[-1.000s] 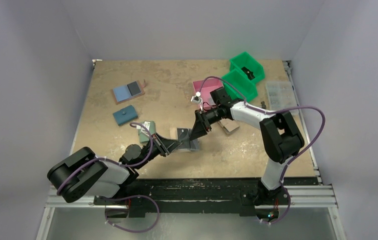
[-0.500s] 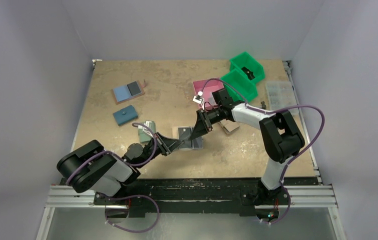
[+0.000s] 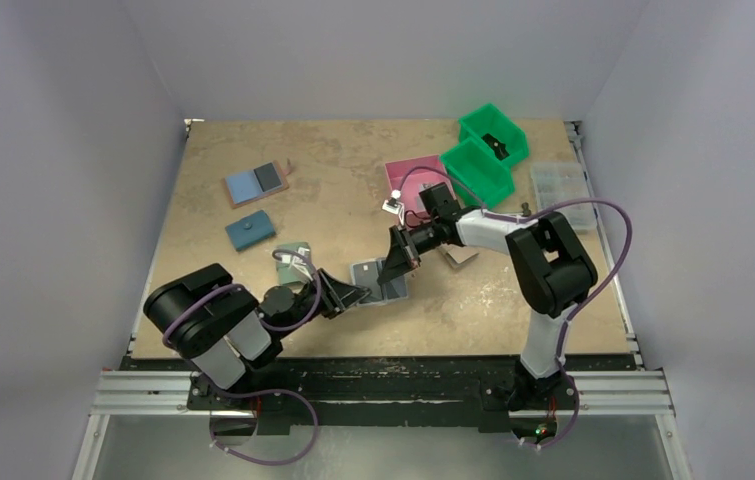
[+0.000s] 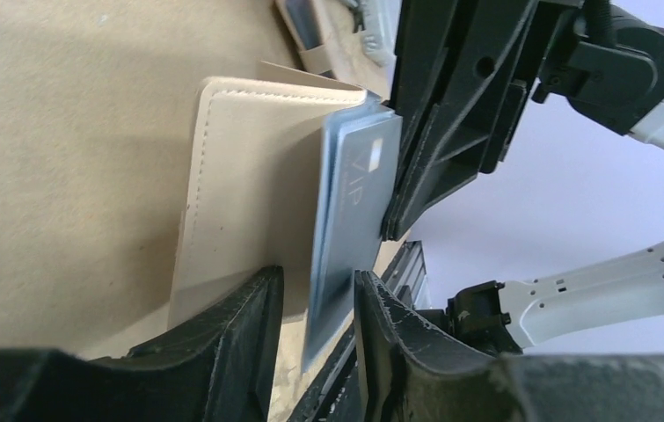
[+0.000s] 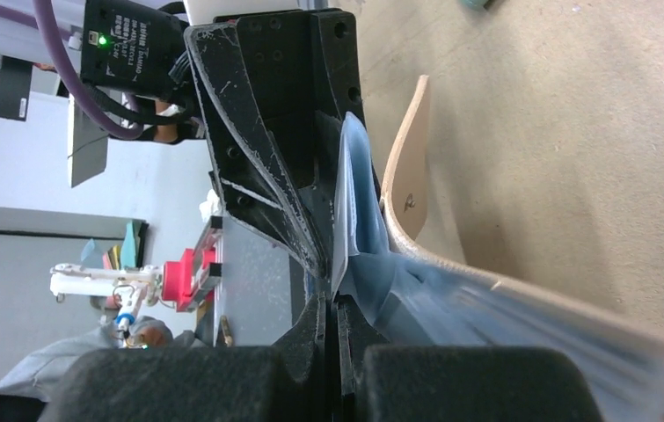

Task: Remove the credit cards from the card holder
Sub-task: Remove the credit card from the card holder.

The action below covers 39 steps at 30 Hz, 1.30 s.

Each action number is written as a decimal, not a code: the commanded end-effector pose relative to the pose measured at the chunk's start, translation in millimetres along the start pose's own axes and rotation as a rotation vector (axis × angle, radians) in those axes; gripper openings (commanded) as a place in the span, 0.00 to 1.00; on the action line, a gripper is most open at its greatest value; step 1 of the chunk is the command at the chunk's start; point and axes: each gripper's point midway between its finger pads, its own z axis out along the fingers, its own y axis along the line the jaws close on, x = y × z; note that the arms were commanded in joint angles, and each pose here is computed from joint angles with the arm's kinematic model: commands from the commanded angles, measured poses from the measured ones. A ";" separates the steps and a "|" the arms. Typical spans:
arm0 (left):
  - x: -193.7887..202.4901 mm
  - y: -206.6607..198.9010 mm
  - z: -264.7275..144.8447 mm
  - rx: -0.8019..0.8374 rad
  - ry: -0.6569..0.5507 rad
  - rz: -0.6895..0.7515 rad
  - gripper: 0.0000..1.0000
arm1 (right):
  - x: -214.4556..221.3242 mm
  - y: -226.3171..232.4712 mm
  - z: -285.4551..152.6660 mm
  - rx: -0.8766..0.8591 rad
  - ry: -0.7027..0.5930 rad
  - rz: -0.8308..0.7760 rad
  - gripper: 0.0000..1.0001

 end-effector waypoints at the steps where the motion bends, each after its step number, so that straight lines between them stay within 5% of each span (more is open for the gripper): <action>1: -24.3 -49.3 -8.0 0.221 -0.091 0.023 0.39 | -2.1 -2.3 -0.1 0.002 0.006 -0.030 0.00; 12: -30.8 -33.6 -10.8 0.183 -0.080 0.023 0.34 | 10.5 -37.5 0.0 0.099 0.041 0.021 0.00; 19: -23.3 -14.7 -6.4 0.132 -0.033 0.005 0.00 | 14.4 -46.4 -1.1 0.118 0.049 0.056 0.00; 39: -27.4 19.3 -19.5 0.018 -0.046 -0.006 0.00 | 21.7 -69.3 -22.3 0.179 0.063 0.074 0.00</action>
